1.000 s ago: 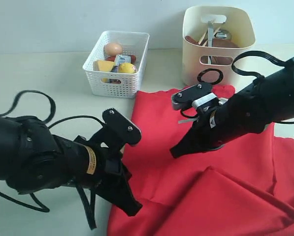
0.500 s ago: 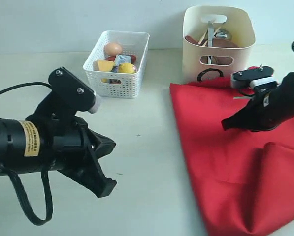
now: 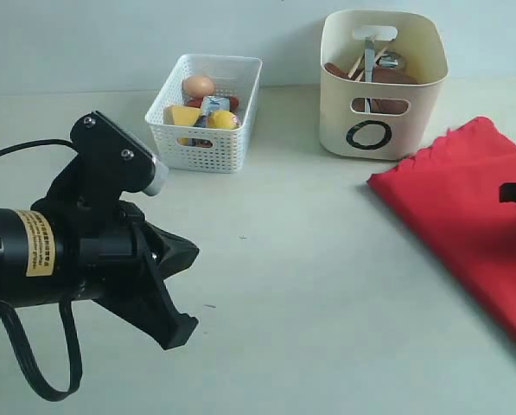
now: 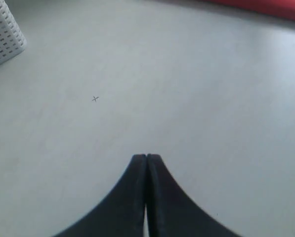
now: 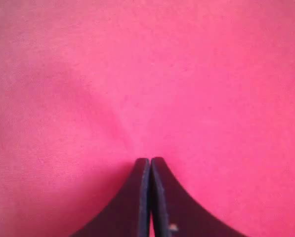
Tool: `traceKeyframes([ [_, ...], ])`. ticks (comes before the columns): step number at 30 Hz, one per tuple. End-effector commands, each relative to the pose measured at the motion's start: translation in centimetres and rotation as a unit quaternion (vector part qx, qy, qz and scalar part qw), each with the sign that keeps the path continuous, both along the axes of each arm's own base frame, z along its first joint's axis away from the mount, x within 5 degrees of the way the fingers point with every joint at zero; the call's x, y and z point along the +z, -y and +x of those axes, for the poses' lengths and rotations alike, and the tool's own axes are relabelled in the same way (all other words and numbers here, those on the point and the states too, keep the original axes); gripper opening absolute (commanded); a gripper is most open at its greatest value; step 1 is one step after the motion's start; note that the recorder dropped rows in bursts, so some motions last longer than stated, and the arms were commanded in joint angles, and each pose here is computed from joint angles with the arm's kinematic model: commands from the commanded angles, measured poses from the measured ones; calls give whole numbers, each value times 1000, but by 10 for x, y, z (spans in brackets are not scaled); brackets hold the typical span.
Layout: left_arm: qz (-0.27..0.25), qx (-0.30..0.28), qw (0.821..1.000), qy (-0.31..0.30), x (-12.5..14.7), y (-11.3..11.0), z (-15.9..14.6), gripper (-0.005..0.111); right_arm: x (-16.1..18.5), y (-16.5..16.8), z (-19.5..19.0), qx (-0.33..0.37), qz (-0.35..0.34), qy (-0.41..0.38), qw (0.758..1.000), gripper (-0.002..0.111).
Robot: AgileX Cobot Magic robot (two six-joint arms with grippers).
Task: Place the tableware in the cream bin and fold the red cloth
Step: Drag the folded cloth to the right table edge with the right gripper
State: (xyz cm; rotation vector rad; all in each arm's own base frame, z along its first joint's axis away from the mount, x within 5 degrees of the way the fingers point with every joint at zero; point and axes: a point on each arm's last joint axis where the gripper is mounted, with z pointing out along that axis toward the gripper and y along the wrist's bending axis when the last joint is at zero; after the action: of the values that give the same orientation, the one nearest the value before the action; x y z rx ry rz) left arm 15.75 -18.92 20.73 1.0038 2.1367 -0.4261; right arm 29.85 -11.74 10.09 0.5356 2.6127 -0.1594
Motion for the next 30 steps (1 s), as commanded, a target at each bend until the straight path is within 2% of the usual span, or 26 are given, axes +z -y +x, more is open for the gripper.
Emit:
traceKeyframes([
  [1, 0, 3, 1000, -2, 0, -2, -1, 1, 32, 11, -7, -68, 12, 64, 996, 0],
  [3, 0, 3, 1000, -2, 0, -2, -1, 1, 58, -1, -1, -47, 2, 118, 992, 0],
  [6, 0, 3, 1000, -2, 0, -2, -1, 1, 84, -32, 6, 19, -12, 160, 987, 0],
  [9, 0, 4, 1000, -3, 0, -2, -1, 1, 84, -63, 13, 97, -25, 152, 983, 0],
  [12, 2, 5, 1000, -6, 0, -2, -1, 1, 65, -75, 13, 136, -29, 99, 985, 0],
  [19, 2, 5, 1000, -6, 0, -2, -1, 1, 4, -56, 8, 108, -6, -20, 994, 0],
  [22, 2, 5, 1000, -6, 0, -2, -1, 1, -20, -46, 6, 101, 1, -45, 994, 0],
  [30, 4, 5, 1000, -7, -1, -2, -1, 1, -42, 19, -8, -9, 16, -3, 1000, 0],
])
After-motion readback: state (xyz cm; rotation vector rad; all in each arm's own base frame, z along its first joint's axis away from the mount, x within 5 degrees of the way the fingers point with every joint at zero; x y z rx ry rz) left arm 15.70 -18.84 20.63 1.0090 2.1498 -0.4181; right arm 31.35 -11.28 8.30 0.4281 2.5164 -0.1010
